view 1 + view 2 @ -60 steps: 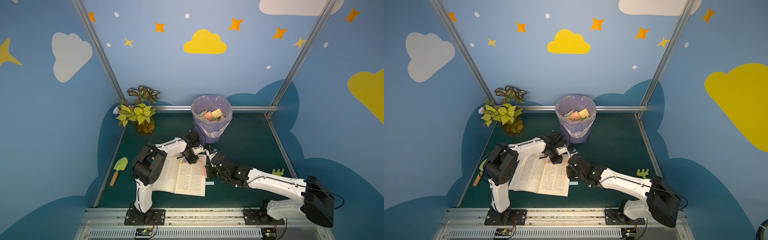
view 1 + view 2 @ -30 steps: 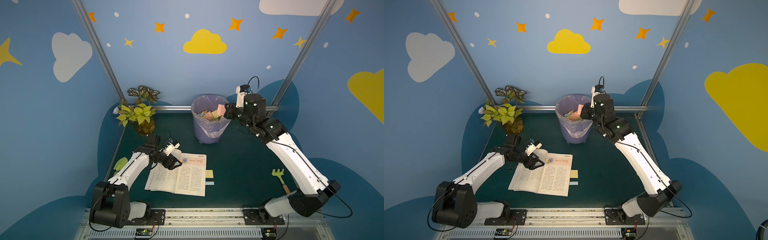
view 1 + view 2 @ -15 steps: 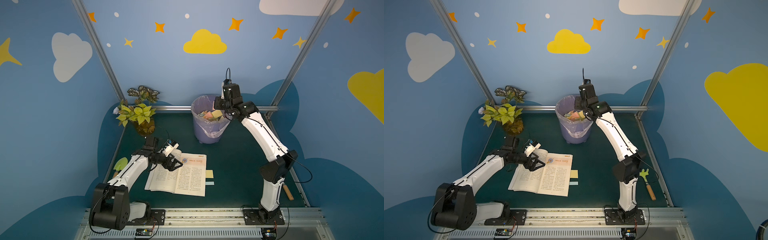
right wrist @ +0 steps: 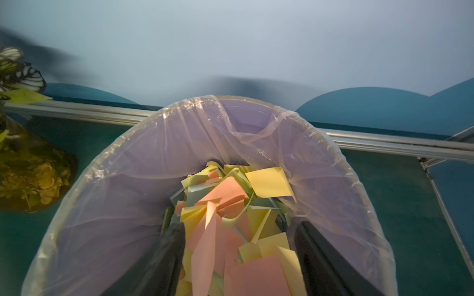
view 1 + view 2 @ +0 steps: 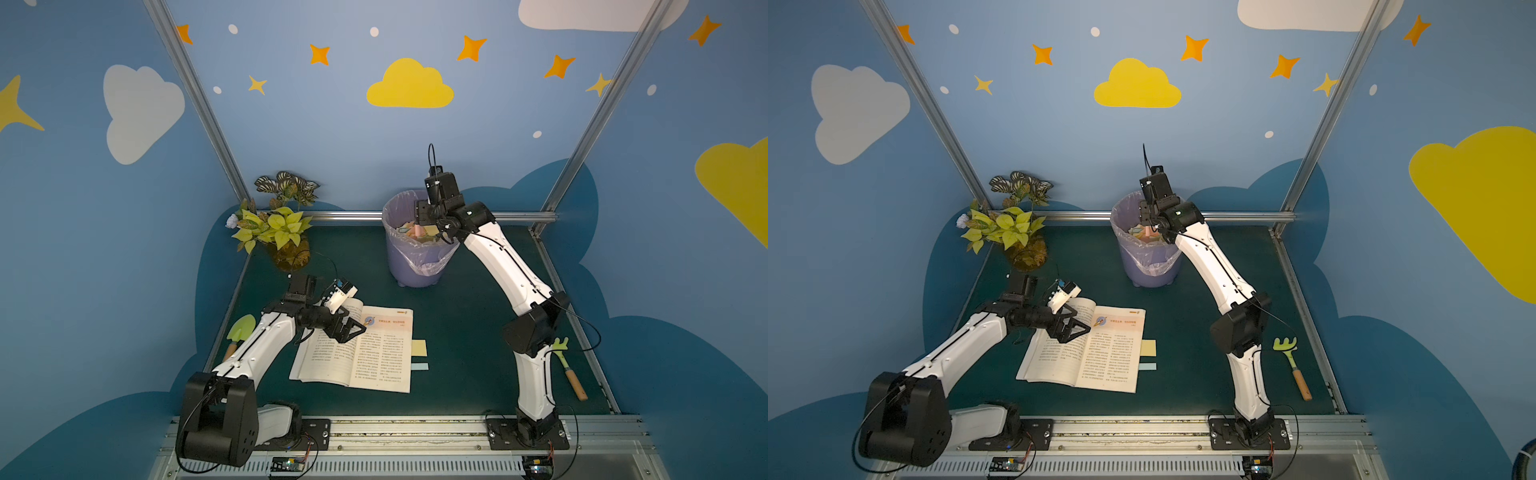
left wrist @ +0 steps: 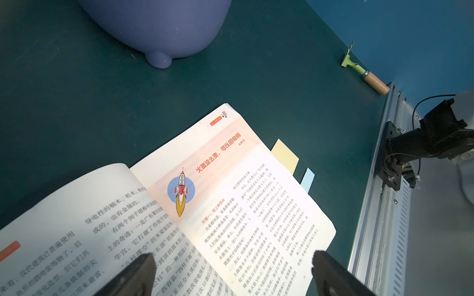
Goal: Peel off the used sticky note
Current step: Place the note in the trash bin, then turn the page of the book at the center of the board.
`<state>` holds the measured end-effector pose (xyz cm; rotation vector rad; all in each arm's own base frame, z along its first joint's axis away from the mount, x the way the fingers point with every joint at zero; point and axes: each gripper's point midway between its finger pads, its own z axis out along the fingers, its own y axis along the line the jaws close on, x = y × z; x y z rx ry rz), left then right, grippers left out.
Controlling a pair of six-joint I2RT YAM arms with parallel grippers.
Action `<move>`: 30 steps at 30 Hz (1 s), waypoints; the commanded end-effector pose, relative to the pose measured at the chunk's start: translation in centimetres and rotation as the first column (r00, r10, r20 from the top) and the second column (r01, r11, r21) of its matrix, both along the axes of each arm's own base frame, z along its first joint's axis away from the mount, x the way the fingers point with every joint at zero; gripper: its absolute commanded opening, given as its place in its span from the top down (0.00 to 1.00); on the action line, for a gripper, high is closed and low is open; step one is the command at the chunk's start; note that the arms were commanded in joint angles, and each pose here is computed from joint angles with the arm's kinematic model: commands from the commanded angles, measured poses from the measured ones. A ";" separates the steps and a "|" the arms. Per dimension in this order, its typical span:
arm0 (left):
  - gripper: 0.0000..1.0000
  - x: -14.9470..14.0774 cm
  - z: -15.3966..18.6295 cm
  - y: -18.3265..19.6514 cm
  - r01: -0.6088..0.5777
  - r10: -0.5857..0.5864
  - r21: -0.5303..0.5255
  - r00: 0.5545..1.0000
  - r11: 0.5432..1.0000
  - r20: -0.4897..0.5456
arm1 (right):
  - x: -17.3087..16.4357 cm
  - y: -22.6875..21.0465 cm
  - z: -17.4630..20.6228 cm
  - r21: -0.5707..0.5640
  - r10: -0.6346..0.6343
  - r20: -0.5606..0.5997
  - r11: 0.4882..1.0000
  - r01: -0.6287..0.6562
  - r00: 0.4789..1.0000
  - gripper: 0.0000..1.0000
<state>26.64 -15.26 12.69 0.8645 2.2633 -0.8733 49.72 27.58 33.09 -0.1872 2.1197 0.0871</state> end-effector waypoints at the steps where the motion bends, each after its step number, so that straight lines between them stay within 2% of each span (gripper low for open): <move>1: 0.01 -0.2 0.1 0.0 0.015 -0.015 -0.008 1.000 1.000 0.010 | -1.4 -1.0 3.4 -0.029 -0.021 0.063 0.999 0.022 0.998 0.14; 9: 0.01 0.1 0.1 0.7 0.001 -0.002 0.043 1.000 0.999 0.022 | -4.9 -1.4 5.8 -0.112 -0.014 0.098 0.993 0.025 0.995 0.10; 15: 0.01 0.7 -0.6 2.4 -0.032 0.025 0.170 0.999 0.985 0.046 | -11.7 -0.4 5.9 -0.107 0.061 0.088 0.993 -0.051 0.994 0.10; 18: 0.01 0.4 -1.4 3.5 -0.018 0.003 0.253 0.998 0.967 0.057 | -16.0 -0.2 3.7 -0.015 0.089 0.072 0.996 -0.088 0.993 0.10; 22: 0.01 -0.2 -2.4 4.6 0.014 -0.038 0.344 0.997 0.939 0.063 | -20.4 -0.3 -1.9 0.206 0.123 0.003 0.971 -0.121 0.992 0.10; 26: 0.02 -0.6 -3.4 5.8 0.030 -0.064 0.421 0.996 0.906 0.067 | -23.2 -0.8 -7.4 0.360 0.143 -0.086 0.927 -0.103 0.986 0.10; 30: 0.03 -0.7 -4.5 6.9 0.041 -0.081 0.484 0.995 0.874 0.062 | -25.3 -0.7 -12.1 0.439 0.169 -0.181 0.895 -0.074 0.969 0.10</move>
